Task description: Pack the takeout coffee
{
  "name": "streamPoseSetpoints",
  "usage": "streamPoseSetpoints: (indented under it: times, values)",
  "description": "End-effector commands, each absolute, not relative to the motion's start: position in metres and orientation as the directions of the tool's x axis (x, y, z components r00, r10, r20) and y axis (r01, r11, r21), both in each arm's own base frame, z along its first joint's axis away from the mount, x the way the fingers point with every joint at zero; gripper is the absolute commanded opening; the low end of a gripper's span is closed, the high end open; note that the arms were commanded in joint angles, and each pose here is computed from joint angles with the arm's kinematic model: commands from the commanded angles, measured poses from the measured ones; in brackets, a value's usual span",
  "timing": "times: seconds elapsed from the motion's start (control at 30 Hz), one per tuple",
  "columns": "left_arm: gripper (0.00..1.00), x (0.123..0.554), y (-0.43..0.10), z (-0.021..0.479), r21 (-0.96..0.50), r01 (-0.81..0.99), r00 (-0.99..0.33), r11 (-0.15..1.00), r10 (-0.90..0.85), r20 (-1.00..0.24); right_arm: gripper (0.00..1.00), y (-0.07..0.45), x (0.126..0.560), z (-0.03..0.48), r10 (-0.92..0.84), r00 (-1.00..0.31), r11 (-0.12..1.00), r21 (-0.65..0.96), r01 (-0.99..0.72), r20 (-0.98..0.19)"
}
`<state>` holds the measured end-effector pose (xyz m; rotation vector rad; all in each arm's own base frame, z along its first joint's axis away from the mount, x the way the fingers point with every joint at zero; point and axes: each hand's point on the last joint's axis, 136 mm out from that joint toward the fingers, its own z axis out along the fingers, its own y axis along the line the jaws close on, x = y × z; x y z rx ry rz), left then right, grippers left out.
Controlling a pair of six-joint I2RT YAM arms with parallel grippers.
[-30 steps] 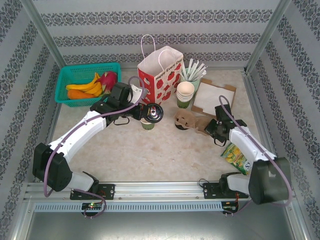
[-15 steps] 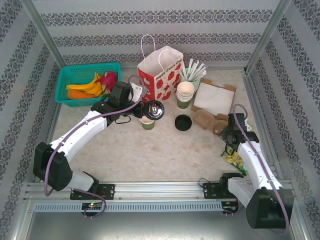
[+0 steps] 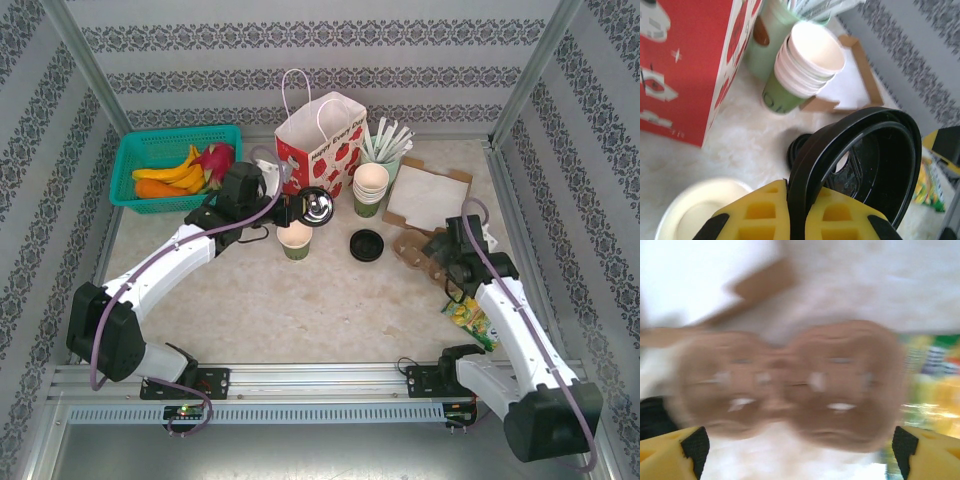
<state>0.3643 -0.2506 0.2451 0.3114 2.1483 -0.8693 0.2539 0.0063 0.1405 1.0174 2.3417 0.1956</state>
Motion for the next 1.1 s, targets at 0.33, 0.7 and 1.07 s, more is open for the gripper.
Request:
streamPoseSetpoints:
  times: [0.33,0.7,1.07]
  values:
    - [0.0,0.383,-0.258,0.345,-0.038,0.676,0.097,0.736,-0.14,-0.985,0.98,0.159,0.334,0.27,0.802,-0.585,0.139,0.916,0.377,0.119]
    - [0.0,0.39,-0.282,0.349,0.527,0.47,0.532,0.708,0.249,-0.809,0.98,0.21,0.344,0.343,0.684,-0.625,-0.189,0.919,0.347,0.376]
    - [0.0,0.375,-0.289,0.383,0.607,0.364,0.72,0.706,0.199,-0.665,0.76,0.227,0.357,0.356,0.671,-0.614,-0.305,0.909,0.284,0.417]
